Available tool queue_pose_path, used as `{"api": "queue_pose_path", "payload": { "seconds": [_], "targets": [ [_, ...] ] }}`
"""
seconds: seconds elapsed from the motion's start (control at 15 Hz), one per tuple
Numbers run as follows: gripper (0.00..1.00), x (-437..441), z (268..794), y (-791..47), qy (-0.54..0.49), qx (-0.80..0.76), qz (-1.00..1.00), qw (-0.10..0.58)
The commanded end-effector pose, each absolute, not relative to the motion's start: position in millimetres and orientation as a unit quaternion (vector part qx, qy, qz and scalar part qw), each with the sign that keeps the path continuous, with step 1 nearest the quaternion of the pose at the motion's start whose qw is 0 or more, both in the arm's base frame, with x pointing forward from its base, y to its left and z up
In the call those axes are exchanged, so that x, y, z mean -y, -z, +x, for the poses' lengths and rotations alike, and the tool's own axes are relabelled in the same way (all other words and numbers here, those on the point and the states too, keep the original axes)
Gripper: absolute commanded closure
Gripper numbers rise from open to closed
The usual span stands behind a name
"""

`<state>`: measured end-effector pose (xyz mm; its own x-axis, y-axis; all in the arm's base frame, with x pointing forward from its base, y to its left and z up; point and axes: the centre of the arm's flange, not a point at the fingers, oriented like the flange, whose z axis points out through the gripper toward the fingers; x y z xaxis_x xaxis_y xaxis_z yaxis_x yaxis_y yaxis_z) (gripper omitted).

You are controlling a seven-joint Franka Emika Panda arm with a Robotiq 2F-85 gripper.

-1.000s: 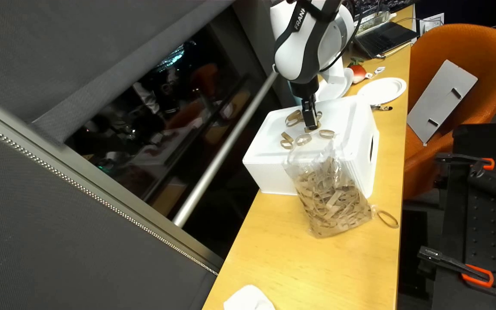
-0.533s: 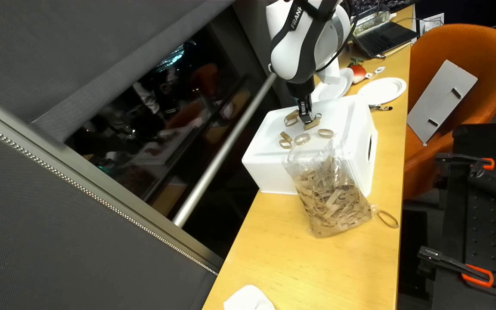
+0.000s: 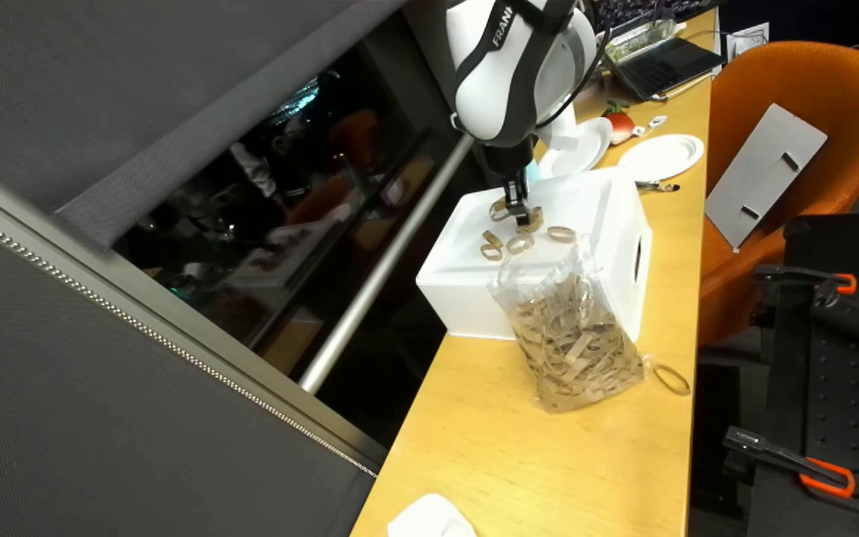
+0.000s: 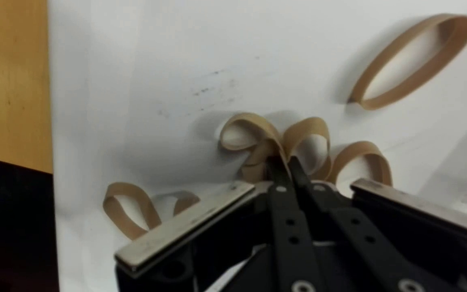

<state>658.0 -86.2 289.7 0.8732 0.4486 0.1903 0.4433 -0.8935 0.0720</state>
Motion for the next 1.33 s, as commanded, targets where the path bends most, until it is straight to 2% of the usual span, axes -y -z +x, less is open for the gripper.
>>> {"api": "queue_pose_path", "payload": {
  "seconds": [0.0,0.73,1.27],
  "targets": [
    [0.99,65.2,640.2,-328.5,-0.100,-0.225,0.969,0.007],
    [0.99,-18.1,577.1,-440.1,-0.085,-0.261,0.961,-0.029],
    [0.99,-36.0,603.9,-399.7,-0.061,-0.275,0.957,-0.069]
  ]
}}
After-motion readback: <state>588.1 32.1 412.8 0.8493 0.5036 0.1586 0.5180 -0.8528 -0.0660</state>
